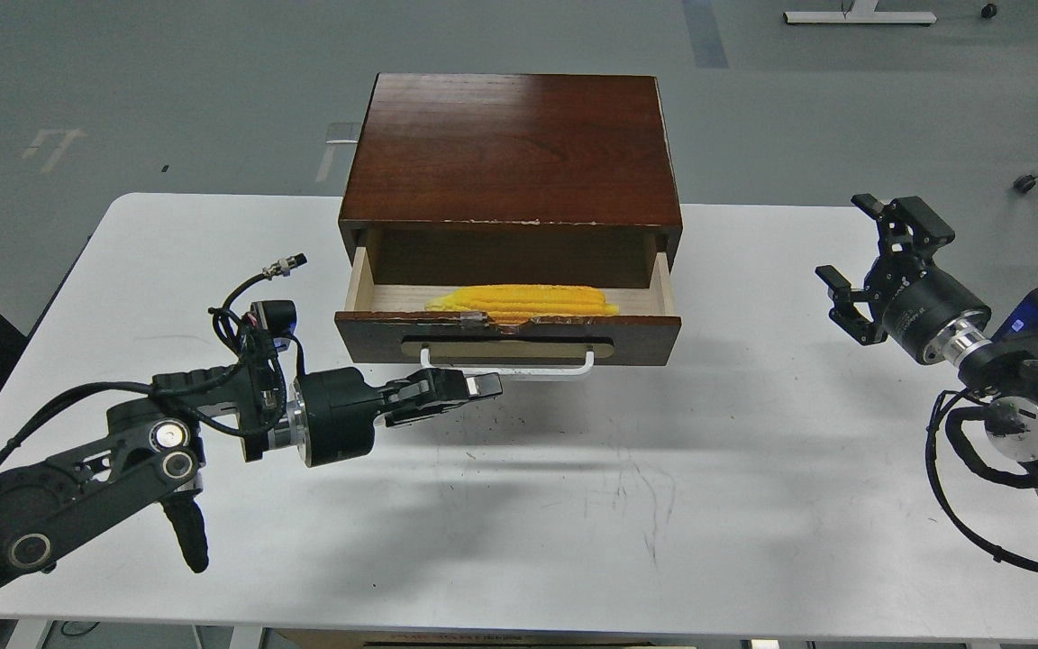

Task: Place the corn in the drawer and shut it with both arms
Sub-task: 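Position the left gripper fingers against the drawer front near the handle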

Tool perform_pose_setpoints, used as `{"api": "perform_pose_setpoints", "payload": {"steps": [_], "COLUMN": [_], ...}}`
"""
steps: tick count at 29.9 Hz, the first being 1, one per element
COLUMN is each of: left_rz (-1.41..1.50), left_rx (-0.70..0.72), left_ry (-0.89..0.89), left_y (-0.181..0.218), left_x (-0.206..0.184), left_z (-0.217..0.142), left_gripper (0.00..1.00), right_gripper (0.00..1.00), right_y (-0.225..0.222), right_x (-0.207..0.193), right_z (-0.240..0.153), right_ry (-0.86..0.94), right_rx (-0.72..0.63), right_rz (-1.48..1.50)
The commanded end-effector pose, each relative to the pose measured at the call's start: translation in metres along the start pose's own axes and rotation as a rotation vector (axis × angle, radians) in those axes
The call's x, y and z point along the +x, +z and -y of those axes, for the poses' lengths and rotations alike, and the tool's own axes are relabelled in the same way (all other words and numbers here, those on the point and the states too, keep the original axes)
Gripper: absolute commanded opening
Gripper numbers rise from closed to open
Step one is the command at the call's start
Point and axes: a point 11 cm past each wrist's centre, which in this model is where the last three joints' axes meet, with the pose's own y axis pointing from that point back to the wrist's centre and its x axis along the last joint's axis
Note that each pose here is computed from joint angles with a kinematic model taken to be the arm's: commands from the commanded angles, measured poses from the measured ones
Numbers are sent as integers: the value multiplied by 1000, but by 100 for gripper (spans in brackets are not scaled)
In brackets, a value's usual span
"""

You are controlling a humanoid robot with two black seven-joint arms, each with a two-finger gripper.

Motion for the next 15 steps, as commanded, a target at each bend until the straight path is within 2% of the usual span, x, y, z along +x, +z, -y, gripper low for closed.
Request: {"api": "perform_pose_setpoints", "payload": {"steps": [1,15], "left_rz": [-1,-5], "left_rx": [0,28], "left_ry": [-5,2], "left_y": [0,-4], "left_x": [-1,-1], "left_z": [0,3], "left_gripper": [0,0], "right_gripper": [99,99], "right_y": [0,3], "right_x": [1,1], "right_z": [0,-2], "right_ry": [1,2], "right_rx": [0,-5], "right_rz": [-1,2]}}
